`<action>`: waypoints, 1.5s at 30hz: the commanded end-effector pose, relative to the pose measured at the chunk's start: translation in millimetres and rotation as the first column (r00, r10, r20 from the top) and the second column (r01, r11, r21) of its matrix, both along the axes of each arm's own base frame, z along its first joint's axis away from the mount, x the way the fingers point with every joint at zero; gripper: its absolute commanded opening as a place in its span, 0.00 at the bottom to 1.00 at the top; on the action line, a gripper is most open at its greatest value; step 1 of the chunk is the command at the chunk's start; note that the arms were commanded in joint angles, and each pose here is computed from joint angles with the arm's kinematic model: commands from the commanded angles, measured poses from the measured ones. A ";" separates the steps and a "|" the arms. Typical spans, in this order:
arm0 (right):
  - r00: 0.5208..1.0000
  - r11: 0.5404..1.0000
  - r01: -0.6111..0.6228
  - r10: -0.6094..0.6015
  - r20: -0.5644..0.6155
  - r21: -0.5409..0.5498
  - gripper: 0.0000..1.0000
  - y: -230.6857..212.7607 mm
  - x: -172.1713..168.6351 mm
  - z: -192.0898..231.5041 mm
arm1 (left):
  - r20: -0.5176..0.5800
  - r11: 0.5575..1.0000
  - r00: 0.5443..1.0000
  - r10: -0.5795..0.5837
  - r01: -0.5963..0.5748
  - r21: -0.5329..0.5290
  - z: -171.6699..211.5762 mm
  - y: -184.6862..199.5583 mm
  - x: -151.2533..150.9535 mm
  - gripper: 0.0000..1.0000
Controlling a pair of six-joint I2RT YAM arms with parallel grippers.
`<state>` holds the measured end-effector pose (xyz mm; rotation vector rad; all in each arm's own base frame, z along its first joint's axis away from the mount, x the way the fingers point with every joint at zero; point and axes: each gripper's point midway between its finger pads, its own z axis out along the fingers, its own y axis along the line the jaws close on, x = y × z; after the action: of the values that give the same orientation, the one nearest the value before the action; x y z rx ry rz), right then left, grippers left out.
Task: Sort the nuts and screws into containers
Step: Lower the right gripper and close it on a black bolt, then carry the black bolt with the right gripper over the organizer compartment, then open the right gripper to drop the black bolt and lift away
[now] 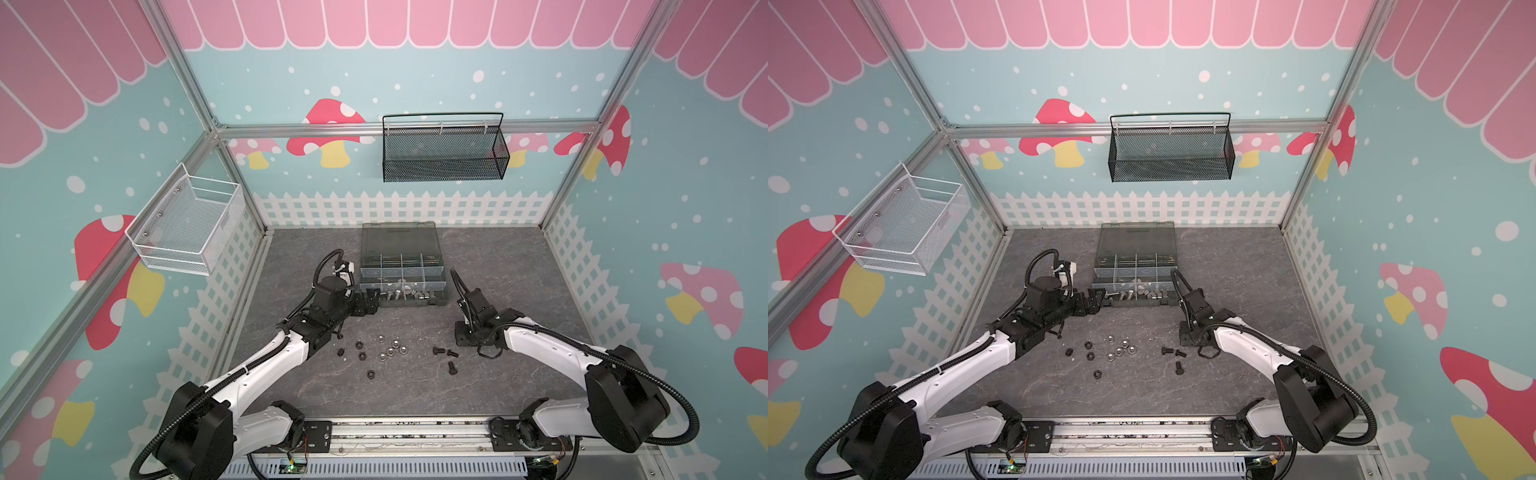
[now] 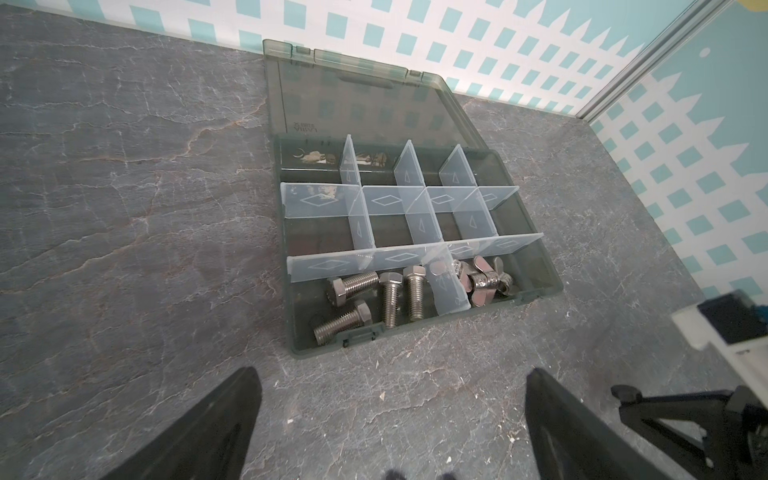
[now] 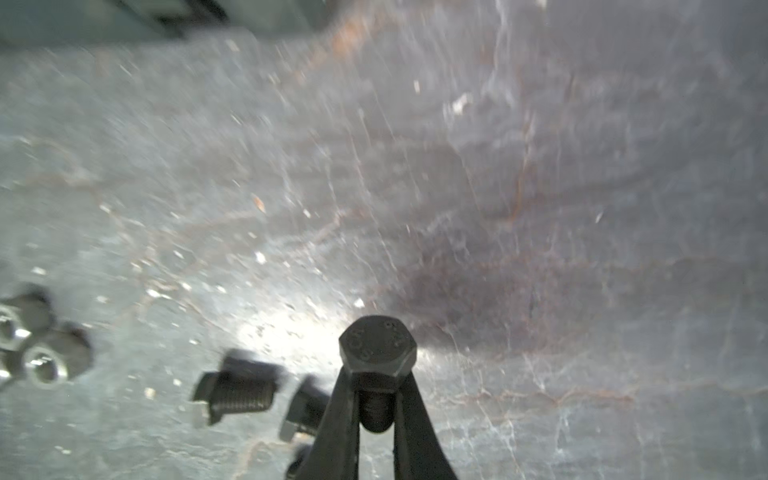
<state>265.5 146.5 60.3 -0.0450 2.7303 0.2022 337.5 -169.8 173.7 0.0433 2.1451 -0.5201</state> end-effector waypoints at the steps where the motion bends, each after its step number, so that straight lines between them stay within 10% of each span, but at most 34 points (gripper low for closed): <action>1: 0.991 1.000 -0.022 0.021 0.130 0.003 0.00 11.1 35.1 29.8 | 0.000 1.000 1.000 0.027 -0.027 0.008 1.4 7.6 -2.1 0.99; 24: 0.947 0.986 -0.156 0.165 0.275 -0.055 0.00 56.9 176.5 60.2 | 0.011 0.999 0.999 0.049 -0.050 0.000 5.9 13.5 -6.7 1.00; 45: 0.962 0.985 -0.167 0.173 0.213 -0.047 0.00 54.4 204.6 25.4 | -0.003 0.998 0.998 0.055 -0.055 -0.002 2.0 14.0 -7.1 1.00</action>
<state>458.9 199.0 79.0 -0.2800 2.5361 0.1845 331.3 -160.9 184.8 0.0129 2.1177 -0.5059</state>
